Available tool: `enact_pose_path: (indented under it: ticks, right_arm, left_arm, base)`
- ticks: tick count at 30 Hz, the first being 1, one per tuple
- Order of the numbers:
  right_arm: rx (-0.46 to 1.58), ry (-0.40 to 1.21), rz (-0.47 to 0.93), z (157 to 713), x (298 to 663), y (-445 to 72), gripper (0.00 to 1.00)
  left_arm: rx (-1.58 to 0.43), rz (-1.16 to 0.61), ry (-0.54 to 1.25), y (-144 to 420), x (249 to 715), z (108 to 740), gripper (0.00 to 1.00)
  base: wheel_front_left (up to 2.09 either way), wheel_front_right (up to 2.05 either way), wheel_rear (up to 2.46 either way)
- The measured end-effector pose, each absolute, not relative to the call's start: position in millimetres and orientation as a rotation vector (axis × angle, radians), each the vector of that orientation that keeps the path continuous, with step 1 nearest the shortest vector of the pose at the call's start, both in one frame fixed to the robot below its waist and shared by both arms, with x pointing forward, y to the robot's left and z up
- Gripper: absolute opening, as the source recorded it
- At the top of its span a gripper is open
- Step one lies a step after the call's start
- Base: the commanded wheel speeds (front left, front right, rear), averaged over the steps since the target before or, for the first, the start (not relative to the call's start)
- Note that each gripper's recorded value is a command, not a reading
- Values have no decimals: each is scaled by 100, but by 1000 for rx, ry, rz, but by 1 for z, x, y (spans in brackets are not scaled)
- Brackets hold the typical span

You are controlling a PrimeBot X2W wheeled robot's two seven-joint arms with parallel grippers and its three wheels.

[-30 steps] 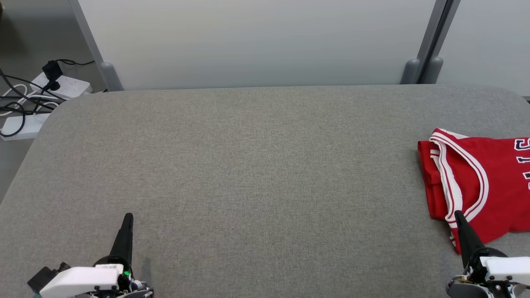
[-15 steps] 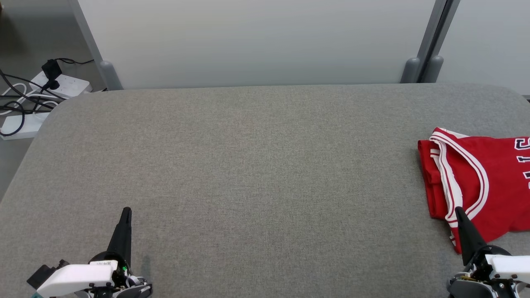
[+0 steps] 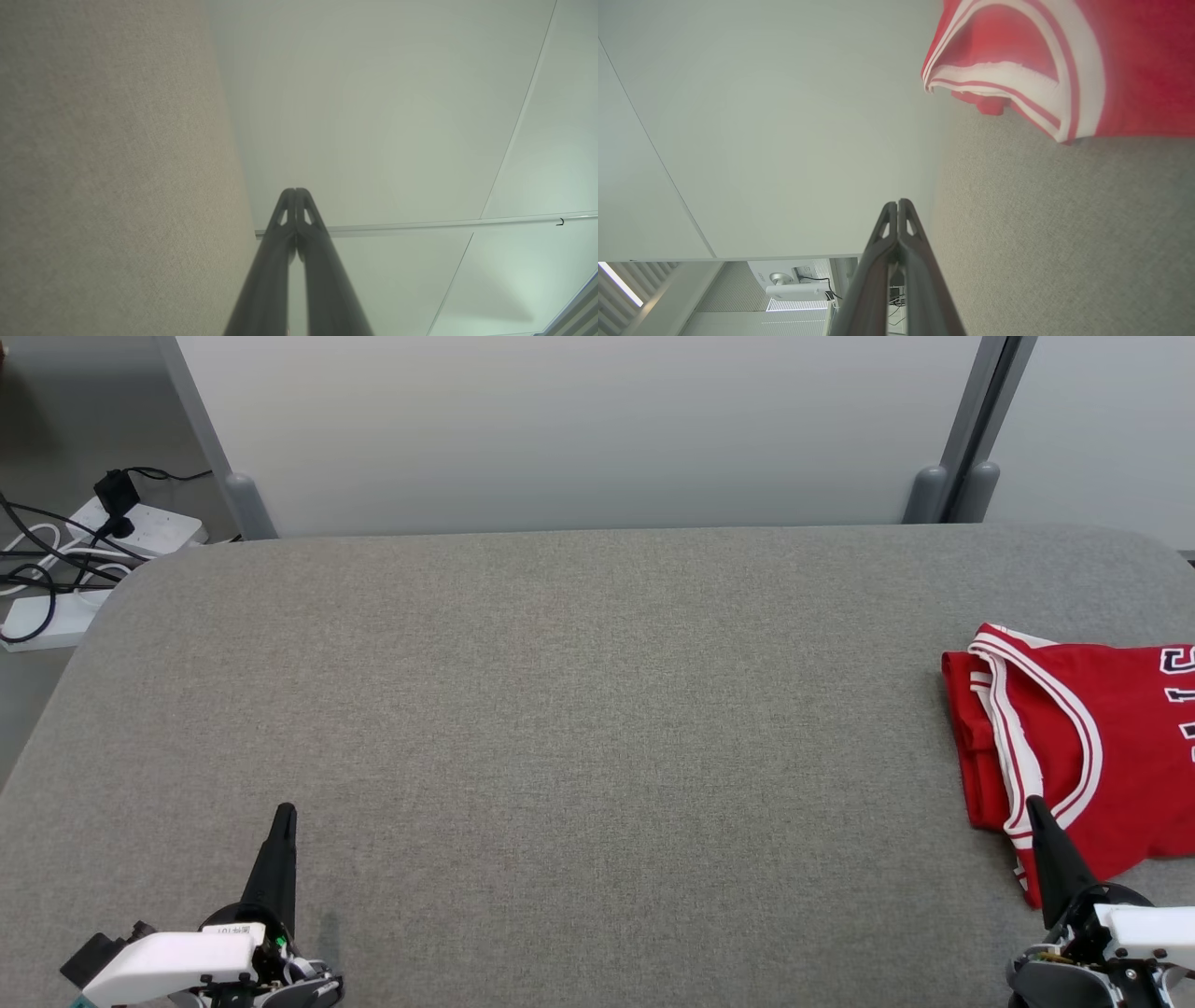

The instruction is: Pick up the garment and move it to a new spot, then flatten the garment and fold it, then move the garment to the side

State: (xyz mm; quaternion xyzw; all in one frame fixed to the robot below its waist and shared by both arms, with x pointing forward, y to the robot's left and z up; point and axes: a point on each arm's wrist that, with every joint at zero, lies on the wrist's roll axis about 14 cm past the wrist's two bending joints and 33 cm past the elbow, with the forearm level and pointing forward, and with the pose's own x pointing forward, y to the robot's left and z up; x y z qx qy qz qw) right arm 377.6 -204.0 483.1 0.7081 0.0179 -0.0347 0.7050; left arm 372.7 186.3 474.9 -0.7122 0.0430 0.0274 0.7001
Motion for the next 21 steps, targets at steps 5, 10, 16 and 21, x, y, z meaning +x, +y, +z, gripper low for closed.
enact_pose_path:
  ticks: [5,10,16,21]
  right_arm:
    - [1574,40,-77,483,378,-204,0]
    - [1574,40,-77,483,378,-204,0]
    - [1574,40,-77,483,378,-204,0]
    - [1574,40,-77,483,378,-204,0]
  left_arm:
    - [-1586,61,96,186,373,475,0]
    - [-1586,61,96,186,373,475,0]
    - [-1586,61,96,186,373,475,0]
    - [-1586,61,96,186,373,475,0]
  base:
    - [0,0,0]
    - [0,0,0]
    - [0,0,0]
    - [0,0,0]
